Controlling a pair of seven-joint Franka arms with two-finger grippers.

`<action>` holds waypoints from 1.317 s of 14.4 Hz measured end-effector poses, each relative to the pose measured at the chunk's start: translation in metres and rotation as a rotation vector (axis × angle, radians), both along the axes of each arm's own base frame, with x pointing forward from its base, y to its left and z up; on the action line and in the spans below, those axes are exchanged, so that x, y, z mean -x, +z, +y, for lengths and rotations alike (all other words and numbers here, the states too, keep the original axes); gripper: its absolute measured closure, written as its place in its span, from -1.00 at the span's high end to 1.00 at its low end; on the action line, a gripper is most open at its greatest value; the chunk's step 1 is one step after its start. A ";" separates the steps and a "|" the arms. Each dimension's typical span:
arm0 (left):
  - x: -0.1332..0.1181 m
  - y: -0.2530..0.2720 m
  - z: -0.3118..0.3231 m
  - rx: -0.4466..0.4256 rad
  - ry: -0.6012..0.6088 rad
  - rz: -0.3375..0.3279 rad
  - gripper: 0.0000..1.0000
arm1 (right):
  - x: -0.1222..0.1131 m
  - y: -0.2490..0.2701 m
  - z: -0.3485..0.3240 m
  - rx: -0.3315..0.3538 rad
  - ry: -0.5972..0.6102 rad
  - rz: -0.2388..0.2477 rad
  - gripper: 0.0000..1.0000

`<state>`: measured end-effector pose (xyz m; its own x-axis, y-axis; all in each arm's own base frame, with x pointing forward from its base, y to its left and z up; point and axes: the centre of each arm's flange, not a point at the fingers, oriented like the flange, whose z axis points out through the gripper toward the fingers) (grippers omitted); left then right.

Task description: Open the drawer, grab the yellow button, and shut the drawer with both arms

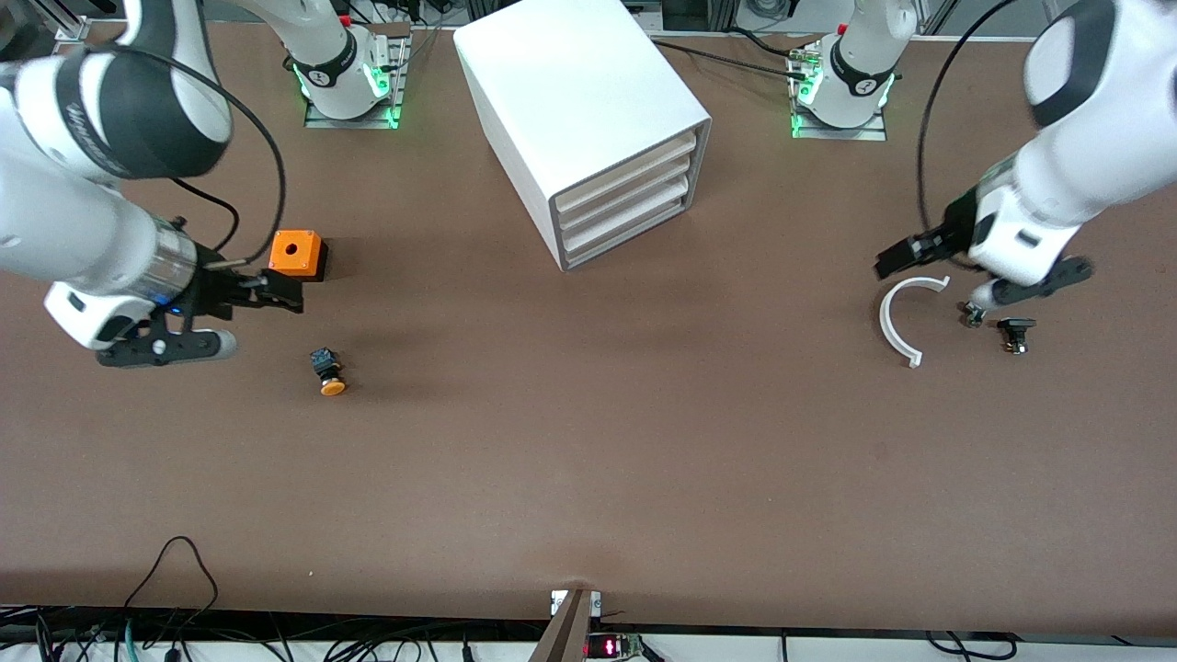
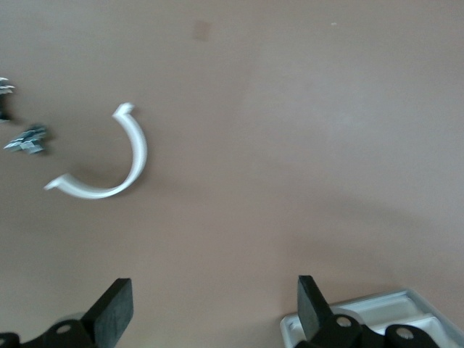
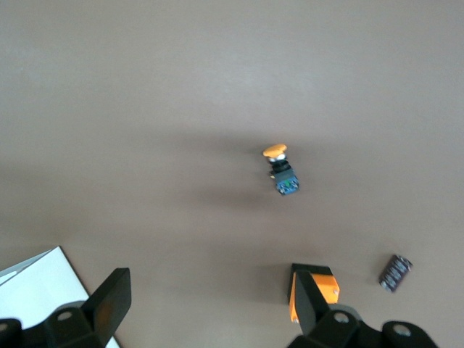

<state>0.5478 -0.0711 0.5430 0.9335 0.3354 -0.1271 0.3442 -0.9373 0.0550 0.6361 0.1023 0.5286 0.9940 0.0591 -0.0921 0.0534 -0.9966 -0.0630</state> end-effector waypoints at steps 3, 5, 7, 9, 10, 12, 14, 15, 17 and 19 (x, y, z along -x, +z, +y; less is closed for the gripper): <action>0.015 0.035 0.010 -0.070 -0.063 -0.020 1.00 | 0.004 0.014 -0.062 -0.014 -0.063 0.022 1.00; 0.016 0.035 0.012 -0.078 -0.089 -0.020 1.00 | 0.008 0.020 -0.101 -0.011 -0.043 0.022 1.00; 0.013 0.029 0.017 -0.079 -0.086 -0.010 1.00 | 0.010 0.020 -0.123 0.039 0.011 0.029 1.00; 0.010 0.024 0.022 -0.077 -0.086 -0.001 1.00 | 0.015 0.017 -0.127 0.066 0.021 0.076 1.00; 0.009 0.023 0.023 -0.077 -0.086 0.001 1.00 | 0.019 0.015 -0.129 0.070 0.019 0.102 1.00; 0.009 0.022 0.023 -0.076 -0.087 0.002 1.00 | 0.026 0.012 -0.135 0.070 0.010 0.114 1.00; 0.009 0.023 0.023 -0.076 -0.088 0.001 1.00 | 0.036 0.005 -0.141 0.061 0.003 0.084 1.00; 0.009 0.023 0.023 -0.077 -0.088 0.001 1.00 | 0.044 0.002 -0.143 0.056 0.000 0.070 1.00; 0.008 0.023 0.023 -0.076 -0.089 -0.002 1.00 | 0.057 0.001 -0.145 0.046 0.000 0.056 1.00; 0.007 0.023 0.024 -0.072 -0.127 -0.011 1.00 | 0.061 0.006 -0.141 0.045 0.008 0.034 1.00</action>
